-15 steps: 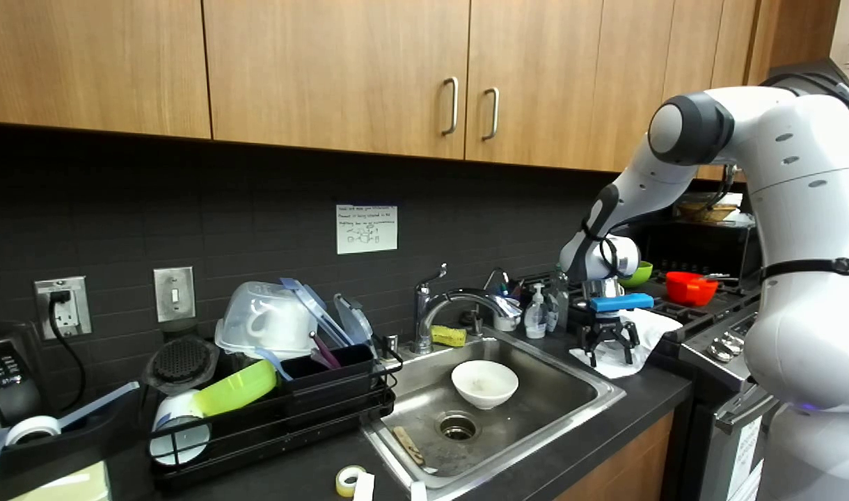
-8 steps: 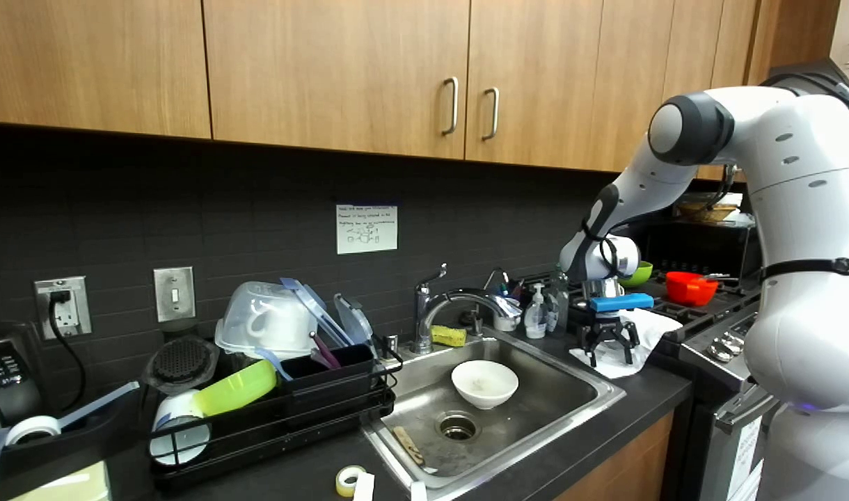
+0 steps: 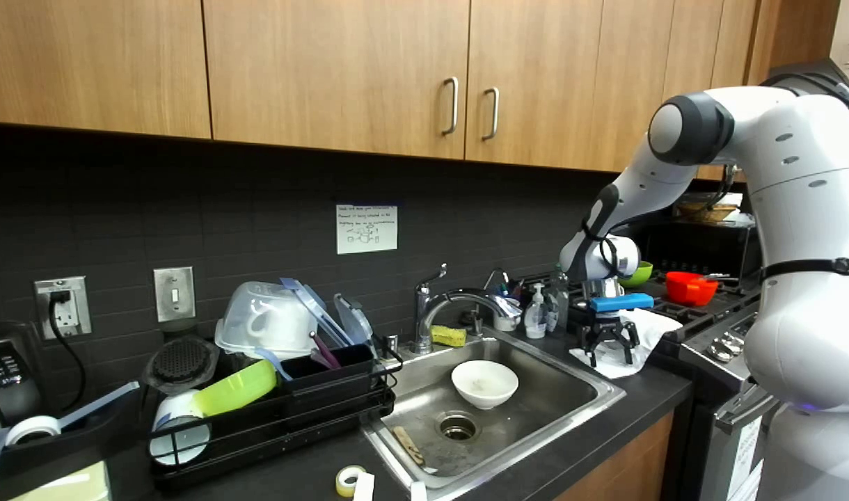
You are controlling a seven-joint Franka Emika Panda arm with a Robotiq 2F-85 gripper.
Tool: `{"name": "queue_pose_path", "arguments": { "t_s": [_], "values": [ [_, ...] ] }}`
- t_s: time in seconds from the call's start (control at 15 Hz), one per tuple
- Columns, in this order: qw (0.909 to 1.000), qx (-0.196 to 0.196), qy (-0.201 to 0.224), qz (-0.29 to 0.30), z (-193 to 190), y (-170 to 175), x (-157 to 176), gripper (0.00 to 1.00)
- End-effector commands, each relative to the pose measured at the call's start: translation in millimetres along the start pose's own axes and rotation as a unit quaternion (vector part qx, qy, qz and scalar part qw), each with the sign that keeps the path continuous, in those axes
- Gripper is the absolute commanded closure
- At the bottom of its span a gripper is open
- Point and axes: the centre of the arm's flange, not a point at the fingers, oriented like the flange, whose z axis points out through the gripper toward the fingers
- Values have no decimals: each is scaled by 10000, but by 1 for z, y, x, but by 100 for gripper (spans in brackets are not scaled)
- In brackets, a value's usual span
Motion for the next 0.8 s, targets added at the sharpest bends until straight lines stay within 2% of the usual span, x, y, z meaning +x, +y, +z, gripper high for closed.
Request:
{"name": "queue_pose_path", "arguments": {
  "t_s": [0.0,0.07,0.2,0.73],
  "values": [
    [10000,0,0,0,0,0,0,25],
    [10000,12,-2,-6,0,0,0,27],
    [10000,36,15,5,-3,0,0,38],
    [10000,16,63,-16,-8,-1,3,99]
  ]
}}
